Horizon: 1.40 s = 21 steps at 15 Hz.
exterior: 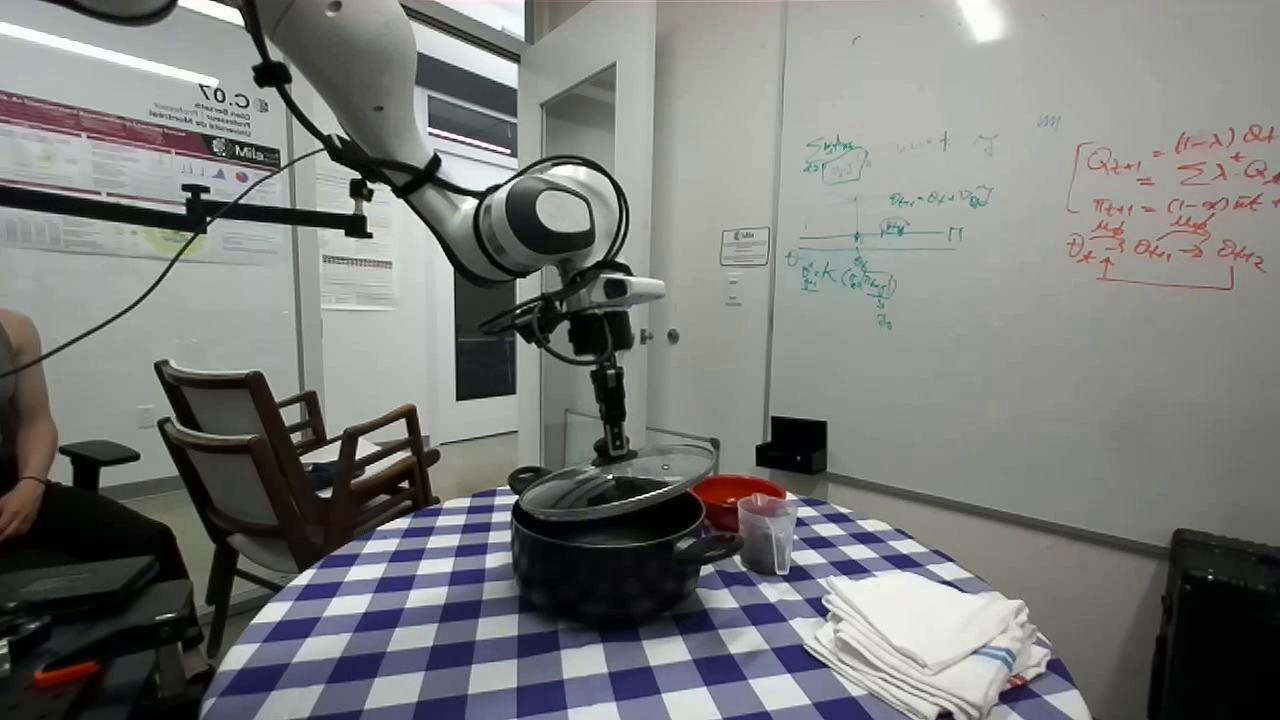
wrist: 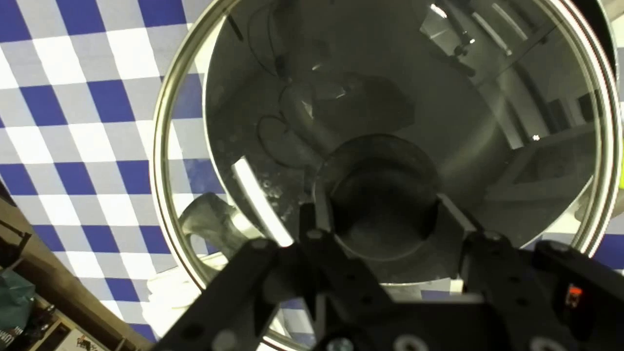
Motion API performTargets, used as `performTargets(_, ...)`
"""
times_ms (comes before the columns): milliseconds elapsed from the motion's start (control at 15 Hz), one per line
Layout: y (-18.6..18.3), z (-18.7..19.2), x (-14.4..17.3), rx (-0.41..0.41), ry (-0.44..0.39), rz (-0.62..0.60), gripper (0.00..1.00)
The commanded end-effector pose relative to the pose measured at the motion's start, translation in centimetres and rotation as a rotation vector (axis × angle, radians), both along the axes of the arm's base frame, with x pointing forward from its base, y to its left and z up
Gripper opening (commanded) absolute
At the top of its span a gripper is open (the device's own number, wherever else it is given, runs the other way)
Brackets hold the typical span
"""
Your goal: Put the lid on the black pot
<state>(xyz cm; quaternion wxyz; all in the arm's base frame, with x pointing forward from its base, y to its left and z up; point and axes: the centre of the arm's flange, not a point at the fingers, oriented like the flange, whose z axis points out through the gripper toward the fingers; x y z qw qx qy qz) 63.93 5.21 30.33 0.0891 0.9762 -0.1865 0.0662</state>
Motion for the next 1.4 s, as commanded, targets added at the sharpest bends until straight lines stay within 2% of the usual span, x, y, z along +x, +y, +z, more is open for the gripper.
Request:
performTargets(0, 0.6, -0.4, 1.3, 0.024, 0.008, 0.029, 0.25)
performTargets(533, 0.3, -1.4, 1.6, 0.031, 0.029, 0.019, 0.25)
performTargets(1333, -0.5, 0.6, 3.1, 0.067, 0.092, 0.036, 0.25)
